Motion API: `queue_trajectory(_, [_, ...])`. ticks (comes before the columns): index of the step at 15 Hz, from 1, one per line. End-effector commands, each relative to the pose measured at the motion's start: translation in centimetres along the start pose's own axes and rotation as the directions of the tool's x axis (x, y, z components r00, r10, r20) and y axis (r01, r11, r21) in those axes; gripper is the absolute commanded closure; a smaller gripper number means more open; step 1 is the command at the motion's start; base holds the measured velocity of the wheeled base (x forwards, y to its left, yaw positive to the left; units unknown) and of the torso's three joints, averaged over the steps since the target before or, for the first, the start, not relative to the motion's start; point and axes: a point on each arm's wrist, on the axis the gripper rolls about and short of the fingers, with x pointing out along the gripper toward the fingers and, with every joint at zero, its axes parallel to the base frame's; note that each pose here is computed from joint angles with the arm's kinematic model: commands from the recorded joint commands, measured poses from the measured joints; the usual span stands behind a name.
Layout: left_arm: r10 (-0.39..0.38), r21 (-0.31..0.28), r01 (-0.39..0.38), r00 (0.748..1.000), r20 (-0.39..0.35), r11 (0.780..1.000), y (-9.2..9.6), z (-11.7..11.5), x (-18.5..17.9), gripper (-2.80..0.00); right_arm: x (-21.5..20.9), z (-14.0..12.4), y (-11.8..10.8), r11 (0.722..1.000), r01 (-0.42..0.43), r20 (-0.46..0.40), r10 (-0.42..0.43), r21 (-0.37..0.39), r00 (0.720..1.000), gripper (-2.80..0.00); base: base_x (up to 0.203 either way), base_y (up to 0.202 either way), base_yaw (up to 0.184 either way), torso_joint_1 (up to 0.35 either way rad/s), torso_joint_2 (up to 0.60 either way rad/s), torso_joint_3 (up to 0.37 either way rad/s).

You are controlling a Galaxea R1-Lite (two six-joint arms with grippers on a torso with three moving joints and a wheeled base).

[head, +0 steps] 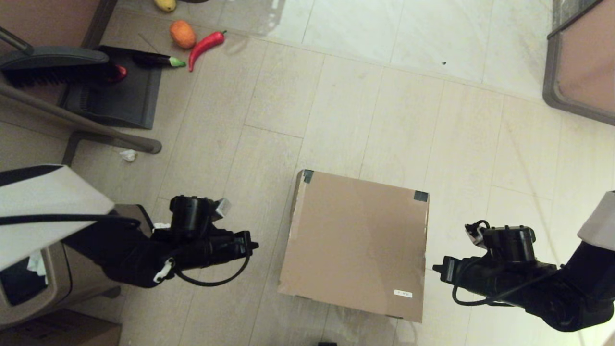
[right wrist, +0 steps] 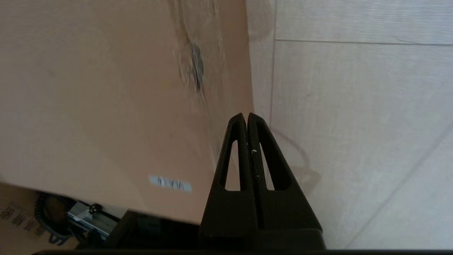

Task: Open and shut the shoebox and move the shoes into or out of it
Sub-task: Open the shoe box

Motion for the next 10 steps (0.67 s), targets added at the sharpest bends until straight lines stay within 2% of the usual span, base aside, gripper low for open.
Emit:
queue_trajectory(1, [0.013, 0.001, -0.013, 1.000, -0.024, 1.000, 0.8, -0.5, 4.3, 0.00, 1.8, -0.8, -0.5, 1.000, 0.006, -0.027, -0.006, 0.005, 1.000, 0.00, 0.000, 0.000, 0.000, 0.000, 0.00, 0.000])
queue_trajectory(3, [0.018, 0.005, -0.018, 1.000, -0.014, 1.000, 1.1, -0.2, 6.0, 0.00, 2.6, -1.1, -0.8, 1.000, -0.006, 0.002, 0.006, 0.001, 1.000, 0.00, 0.000, 0.000, 0.000, 0.000, 0.00, 0.000])
queue_trajectory(6, [0.029, 0.012, -0.029, 0.999, 0.012, 0.999, 1.1, 0.4, 7.4, 0.00, 2.6, -1.5, -0.9, 0.999, -0.051, -0.019, 0.051, 0.004, 0.999, 0.00, 0.000, 0.000, 0.000, 0.000, 0.00, 0.000])
queue_trajectory(10, [0.029, 0.009, -0.028, 1.000, -0.002, 1.000, 1.0, 0.8, 8.9, 0.00, 3.7, -2.7, -1.7, 0.999, -0.052, -0.026, 0.052, 0.009, 0.998, 0.00, 0.000, 0.000, 0.000, 0.000, 0.00, 0.000])
